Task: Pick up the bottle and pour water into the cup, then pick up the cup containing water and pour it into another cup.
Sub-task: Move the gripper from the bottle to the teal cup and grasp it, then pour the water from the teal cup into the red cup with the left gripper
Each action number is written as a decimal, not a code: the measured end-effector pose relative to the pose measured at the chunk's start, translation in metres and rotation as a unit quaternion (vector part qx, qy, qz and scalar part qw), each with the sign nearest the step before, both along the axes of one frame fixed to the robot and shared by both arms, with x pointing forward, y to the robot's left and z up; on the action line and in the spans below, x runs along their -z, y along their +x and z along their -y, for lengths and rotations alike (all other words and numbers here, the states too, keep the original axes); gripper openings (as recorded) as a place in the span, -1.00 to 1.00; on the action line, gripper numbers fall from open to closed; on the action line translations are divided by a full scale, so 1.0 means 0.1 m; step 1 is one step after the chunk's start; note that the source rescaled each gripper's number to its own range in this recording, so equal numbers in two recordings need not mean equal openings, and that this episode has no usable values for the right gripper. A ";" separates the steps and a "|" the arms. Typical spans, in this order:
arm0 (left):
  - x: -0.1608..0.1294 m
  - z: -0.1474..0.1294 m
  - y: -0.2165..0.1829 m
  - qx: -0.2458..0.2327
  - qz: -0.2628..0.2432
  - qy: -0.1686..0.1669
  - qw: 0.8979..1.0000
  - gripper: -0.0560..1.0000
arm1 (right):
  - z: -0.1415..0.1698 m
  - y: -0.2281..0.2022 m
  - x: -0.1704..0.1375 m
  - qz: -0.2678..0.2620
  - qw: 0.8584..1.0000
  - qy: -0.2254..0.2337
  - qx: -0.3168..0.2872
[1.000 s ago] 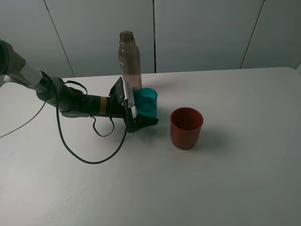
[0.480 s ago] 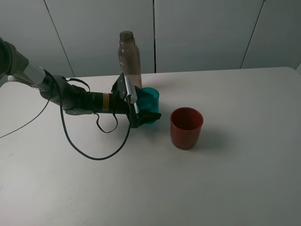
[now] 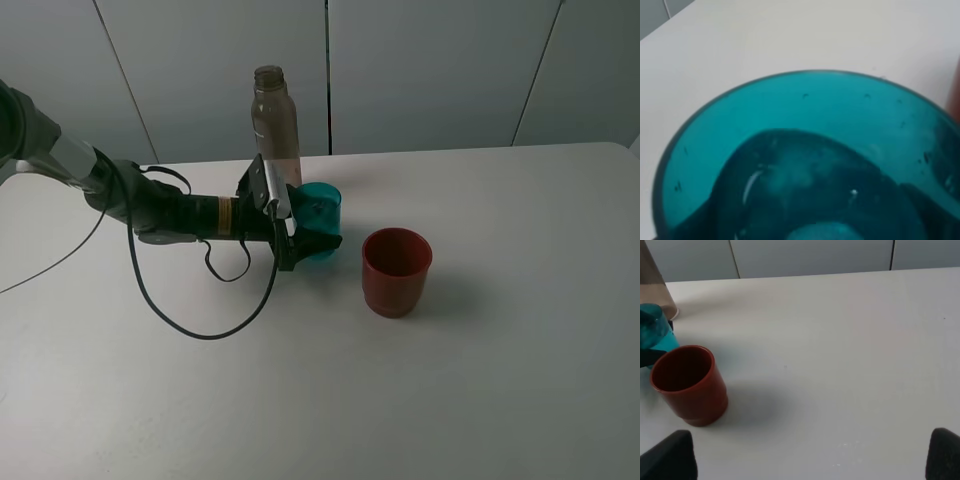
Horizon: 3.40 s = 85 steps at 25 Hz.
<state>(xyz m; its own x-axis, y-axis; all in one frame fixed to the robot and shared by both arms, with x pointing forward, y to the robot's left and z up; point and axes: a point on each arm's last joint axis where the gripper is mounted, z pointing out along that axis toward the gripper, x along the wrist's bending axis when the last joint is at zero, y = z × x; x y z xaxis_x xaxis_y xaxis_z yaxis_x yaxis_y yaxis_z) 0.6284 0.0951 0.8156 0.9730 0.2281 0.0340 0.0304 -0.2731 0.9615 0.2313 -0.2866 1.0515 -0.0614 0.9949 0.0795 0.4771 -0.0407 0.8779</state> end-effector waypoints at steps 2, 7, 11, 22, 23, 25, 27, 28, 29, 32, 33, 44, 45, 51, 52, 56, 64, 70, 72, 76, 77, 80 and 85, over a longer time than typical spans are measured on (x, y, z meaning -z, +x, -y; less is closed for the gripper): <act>0.00 0.00 0.00 0.002 0.000 -0.002 1.000 -0.82 | 0.00 0.00 0.00 0.000 1.000 0.000 0.000; -0.01 0.00 -0.01 0.004 0.001 -0.003 1.000 -0.82 | 0.00 0.00 0.00 0.000 1.000 0.000 0.000; 0.00 0.00 -0.01 0.005 0.000 -0.002 1.000 -0.82 | 0.00 0.00 0.00 0.000 1.000 0.000 0.000; 0.00 0.01 -0.01 0.006 0.001 -0.007 1.000 -0.84 | 0.00 0.00 0.00 0.000 1.000 0.000 0.000; 0.00 0.01 -0.01 0.006 0.000 -0.009 1.000 -0.84 | 0.00 0.00 0.00 0.000 1.000 0.000 0.000; 0.01 0.01 -0.02 0.007 -0.002 -0.013 1.000 -0.84 | 0.00 0.00 0.00 0.000 1.000 0.000 0.000; 0.00 0.01 0.00 0.007 -0.001 -0.015 1.000 -0.84 | 0.00 0.00 0.00 0.000 1.000 0.000 0.000; -0.01 0.02 0.01 0.005 -0.002 -0.017 1.000 -0.84 | 0.00 0.00 0.00 0.000 1.000 0.000 0.000; -0.04 0.03 0.02 0.004 -0.002 -0.018 1.000 -0.84 | 0.00 0.00 0.00 0.000 1.000 0.000 0.000; -0.16 0.03 0.06 -0.006 0.005 -0.017 1.000 -0.84 | 0.00 0.00 0.00 0.000 1.000 0.000 0.000; -0.21 0.03 0.07 -0.007 0.008 -0.018 1.000 -0.84 | 0.00 0.00 0.00 0.000 1.000 0.000 0.000; -0.53 0.09 0.14 -0.015 0.043 -0.011 0.999 -0.84 | 0.00 0.00 0.00 0.000 1.000 0.000 0.000; -0.54 0.11 0.13 -0.013 0.045 -0.012 0.999 -0.84 | 0.00 0.00 0.00 0.000 1.000 0.000 0.000; -0.57 0.23 0.08 -0.009 0.046 -0.005 0.999 -0.84 | 0.00 0.00 0.00 0.000 1.000 0.000 0.000; -0.57 0.26 0.07 -0.009 0.047 -0.003 0.999 -0.84 | 0.00 0.00 0.00 0.000 1.000 0.000 0.000; -0.61 0.36 0.07 -0.009 0.055 0.008 0.998 -0.84 | 0.00 0.00 0.00 0.000 1.000 0.000 0.000; -0.86 0.44 0.06 -0.018 0.088 0.033 0.995 -0.84 | 0.00 0.00 0.00 0.000 1.000 0.000 0.000; -0.96 0.44 0.05 -0.012 0.113 0.066 0.991 -0.85 | 0.00 0.00 0.00 0.000 1.000 0.000 0.000; -0.96 0.46 0.04 -0.011 0.119 0.080 0.990 -0.85 | 0.00 0.00 0.00 0.000 1.000 0.000 0.000; -0.94 0.52 -0.01 0.007 0.139 0.101 0.985 -0.85 | 0.00 0.00 0.00 0.000 1.000 0.000 0.000; -0.94 0.53 -0.02 0.010 0.144 0.105 0.984 -0.85 | 0.00 0.00 0.00 0.000 1.000 0.000 0.000; -0.93 0.58 -0.04 0.014 0.154 0.114 0.981 -0.85 | 0.00 0.00 0.00 0.000 1.000 0.000 0.000; -0.94 0.62 -0.07 0.018 0.171 0.127 0.977 -0.85 | 0.00 0.00 0.00 0.000 1.000 0.000 0.000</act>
<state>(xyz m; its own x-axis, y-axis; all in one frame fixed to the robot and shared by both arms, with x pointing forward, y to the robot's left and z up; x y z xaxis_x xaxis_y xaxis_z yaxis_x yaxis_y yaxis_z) 0.6217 0.0330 0.9099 0.9018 0.1356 0.4103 -0.2954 -0.4995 0.8144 0.2313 -0.2866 1.0515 -0.0614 0.9949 0.0795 0.4771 -0.0407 0.8779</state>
